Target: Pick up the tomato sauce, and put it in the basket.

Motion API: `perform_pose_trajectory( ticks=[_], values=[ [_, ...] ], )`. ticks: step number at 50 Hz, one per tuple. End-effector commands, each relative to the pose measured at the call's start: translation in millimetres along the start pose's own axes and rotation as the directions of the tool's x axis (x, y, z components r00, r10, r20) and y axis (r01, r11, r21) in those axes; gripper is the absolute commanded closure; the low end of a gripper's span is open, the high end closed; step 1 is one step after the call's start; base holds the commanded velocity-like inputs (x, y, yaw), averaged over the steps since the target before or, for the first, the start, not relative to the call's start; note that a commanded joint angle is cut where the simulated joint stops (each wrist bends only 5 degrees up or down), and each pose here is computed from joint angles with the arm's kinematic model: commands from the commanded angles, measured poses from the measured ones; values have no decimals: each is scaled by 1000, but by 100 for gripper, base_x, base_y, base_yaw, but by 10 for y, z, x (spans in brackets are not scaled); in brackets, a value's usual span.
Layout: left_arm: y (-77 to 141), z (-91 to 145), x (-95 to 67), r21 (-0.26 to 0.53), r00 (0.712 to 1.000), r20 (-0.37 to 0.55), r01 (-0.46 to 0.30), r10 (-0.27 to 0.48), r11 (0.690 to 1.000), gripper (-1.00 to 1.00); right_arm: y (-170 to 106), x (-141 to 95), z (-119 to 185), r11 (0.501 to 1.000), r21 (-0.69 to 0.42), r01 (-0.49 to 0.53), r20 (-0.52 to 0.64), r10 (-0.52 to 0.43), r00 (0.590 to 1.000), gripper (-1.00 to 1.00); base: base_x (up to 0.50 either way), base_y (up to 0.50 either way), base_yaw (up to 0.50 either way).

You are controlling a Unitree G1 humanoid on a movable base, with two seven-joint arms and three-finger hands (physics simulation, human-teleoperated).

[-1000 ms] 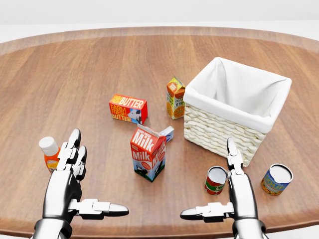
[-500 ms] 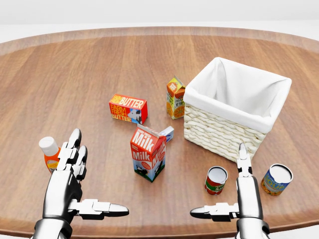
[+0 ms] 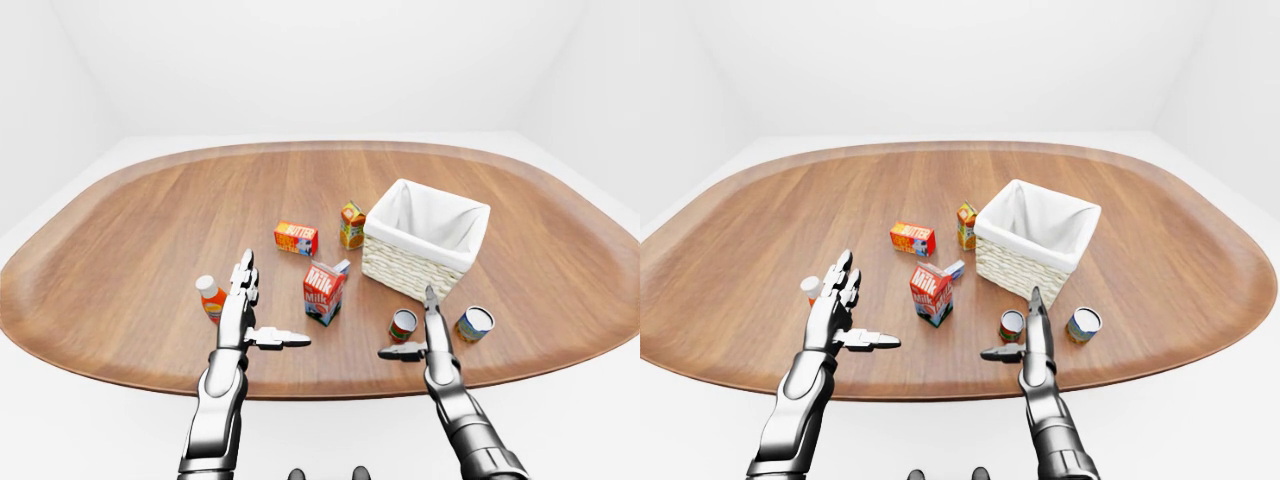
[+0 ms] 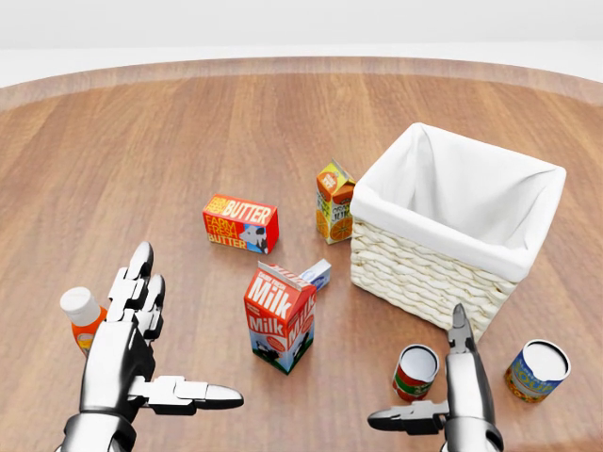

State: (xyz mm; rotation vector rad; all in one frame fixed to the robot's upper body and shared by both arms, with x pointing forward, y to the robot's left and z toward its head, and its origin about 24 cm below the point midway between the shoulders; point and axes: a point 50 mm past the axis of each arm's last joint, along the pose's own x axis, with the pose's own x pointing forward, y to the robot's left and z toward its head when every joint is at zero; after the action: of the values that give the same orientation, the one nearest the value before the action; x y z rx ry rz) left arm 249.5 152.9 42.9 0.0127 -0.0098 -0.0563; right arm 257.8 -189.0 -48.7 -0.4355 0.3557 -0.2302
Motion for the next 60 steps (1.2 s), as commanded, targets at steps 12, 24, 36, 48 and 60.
perform_pose_trajectory(
  ticks=[12, 24, 36, 48, 60],
  values=[
    [-5, 11, -16, -5, 1000, 4, 3, -3, 1000, -100, 9, 156, -138, 997, -76, 22, -121, -31, 992, -100, 0, 0, 0],
    [-8, 18, -11, -5, 1000, 5, 3, -3, 1000, -100, 36, 172, -204, 997, -78, -7, -176, -7, 984, -100, 0, 0, 0],
    [-2, 19, -6, -3, 1000, 6, 0, 0, 1000, -100, 82, 157, -236, 996, -78, -36, -197, 20, 980, -55, 0, 0, 0],
    [-17, 20, -18, 1, 1000, 9, 10, -10, 1000, -100, 108, 135, -210, 997, -51, -57, -176, 47, 983, 36, 0, 0, 0],
    [-21, 23, -20, 1, 1000, 9, 12, -12, 1000, -100, 107, 132, -200, 997, -44, -58, -168, 50, 984, 33, 0, 0, 0]
  ],
)
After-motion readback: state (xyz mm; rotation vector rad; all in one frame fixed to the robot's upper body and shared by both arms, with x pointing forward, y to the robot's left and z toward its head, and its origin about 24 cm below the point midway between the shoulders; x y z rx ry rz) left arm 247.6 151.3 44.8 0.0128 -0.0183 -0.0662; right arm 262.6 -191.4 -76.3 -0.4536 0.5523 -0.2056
